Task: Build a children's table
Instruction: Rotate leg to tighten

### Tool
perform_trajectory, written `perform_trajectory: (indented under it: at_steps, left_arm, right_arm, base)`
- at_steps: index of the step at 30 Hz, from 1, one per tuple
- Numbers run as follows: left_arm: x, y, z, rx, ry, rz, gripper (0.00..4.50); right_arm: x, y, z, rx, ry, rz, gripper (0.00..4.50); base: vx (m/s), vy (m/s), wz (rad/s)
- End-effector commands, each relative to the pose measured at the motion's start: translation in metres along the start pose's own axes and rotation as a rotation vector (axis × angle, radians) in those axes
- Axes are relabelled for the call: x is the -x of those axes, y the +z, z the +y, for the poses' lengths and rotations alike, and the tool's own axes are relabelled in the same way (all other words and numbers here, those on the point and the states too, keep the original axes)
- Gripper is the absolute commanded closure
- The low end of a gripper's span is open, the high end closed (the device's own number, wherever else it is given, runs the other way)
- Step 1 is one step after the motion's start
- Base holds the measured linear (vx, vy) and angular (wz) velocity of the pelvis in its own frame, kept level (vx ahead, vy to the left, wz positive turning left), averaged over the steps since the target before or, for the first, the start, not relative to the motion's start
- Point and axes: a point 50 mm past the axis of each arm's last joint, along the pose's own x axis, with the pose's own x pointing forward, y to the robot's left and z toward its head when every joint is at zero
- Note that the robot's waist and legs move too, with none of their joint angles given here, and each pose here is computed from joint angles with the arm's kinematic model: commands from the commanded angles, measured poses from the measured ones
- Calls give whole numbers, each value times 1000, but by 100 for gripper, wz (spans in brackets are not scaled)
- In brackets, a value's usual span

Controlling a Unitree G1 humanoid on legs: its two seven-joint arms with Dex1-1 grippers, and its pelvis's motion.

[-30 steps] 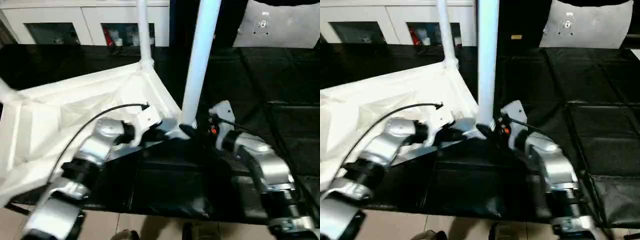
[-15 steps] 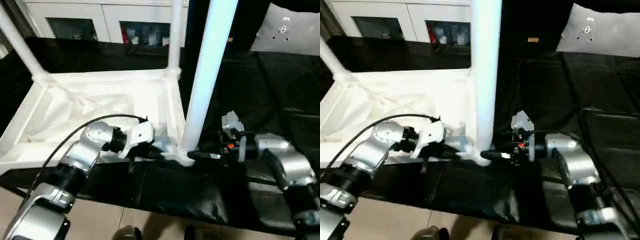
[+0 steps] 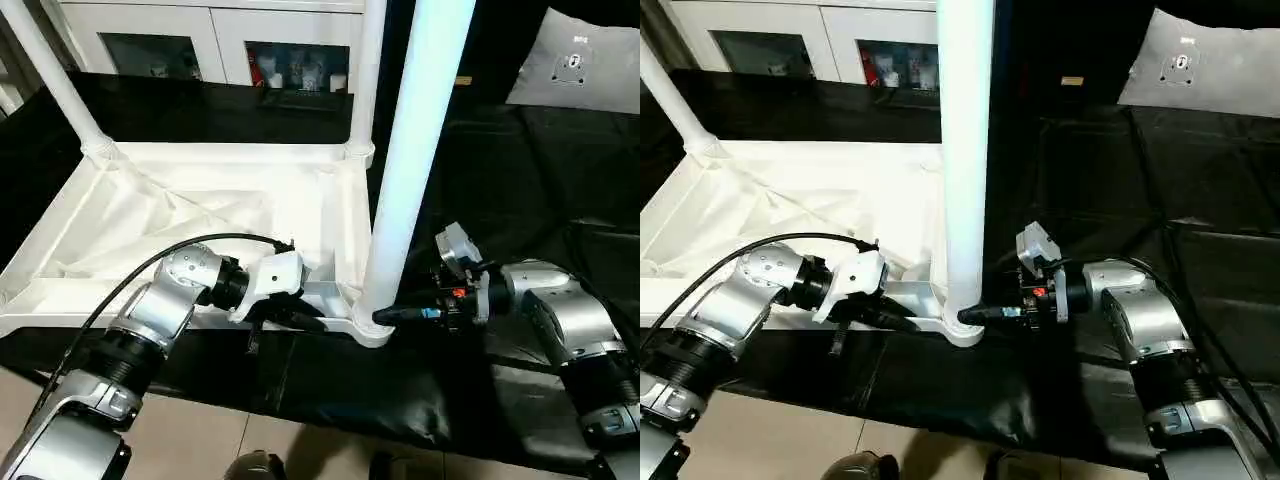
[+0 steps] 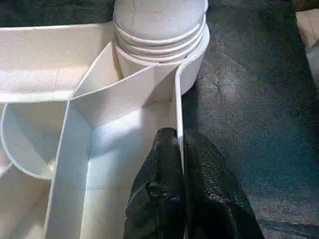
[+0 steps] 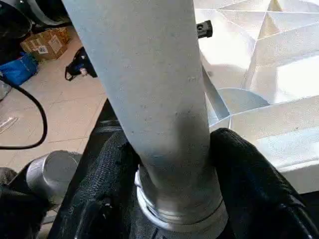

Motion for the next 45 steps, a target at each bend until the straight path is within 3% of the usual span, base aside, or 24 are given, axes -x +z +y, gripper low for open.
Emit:
perform_trajectory:
  at_steps: [1,6,7,9,12,13,17,22,24,25,30,36,37,41,45]
  left_arm:
    - [-6,9,-3,-56,-46,-12,450]
    - [-9,10,6,28,50,-38,450]
    - [-16,15,16,71,134,-58,450]
    - [-18,17,19,83,159,-61,450]
    - [-30,24,32,145,264,-77,450]
    - [-30,24,32,145,264,-77,450]
    - [-45,36,47,235,415,-101,450]
    - [-50,44,56,238,513,-110,450]
    - [-50,45,58,229,538,-101,450]
    - [-50,45,58,229,538,-101,450]
    - [-48,42,55,203,522,-95,450]
    - [-35,33,47,122,443,-108,450]
    - [-30,27,43,111,406,-92,450]
    - [-24,22,37,73,355,-83,450]
    - [-15,14,25,4,196,-62,450]
  right_arm:
    - [-7,3,5,-11,75,-24,250]
    - [-16,1,13,-69,45,-61,251]
    - [-31,0,13,-95,-86,-92,251]
    - [-37,0,13,-101,-137,-104,251]
    - [-60,0,3,-177,-367,-135,251]
    - [-60,0,3,-177,-367,-135,251]
    - [-85,12,-14,-253,-664,-188,251]
    - [-100,17,-20,-309,-835,-213,251]
    - [-103,18,-18,-305,-845,-219,195]
    - [-103,18,-18,-305,-845,-219,195]
    - [-94,17,-18,-261,-855,-219,144]
    - [-54,13,-17,-154,-829,-208,91]
    - [-41,15,-14,-88,-747,-194,83]
    - [-24,15,-7,-24,-619,-158,83]
    - [1,10,-2,50,-438,-75,83]
  base:
    - [0,0,0]
    - [0,0,0]
    - [0,0,0]
    - [0,0,0]
    - [0,0,0]
    - [0,0,0]
    - [0,0,0]
    - [0,0,0]
    - [0,0,0]
    - [0,0,0]
    - [0,0,0]
    - [0,0,0]
    - [0,0,0]
    - [0,0,0]
    - [0,0,0]
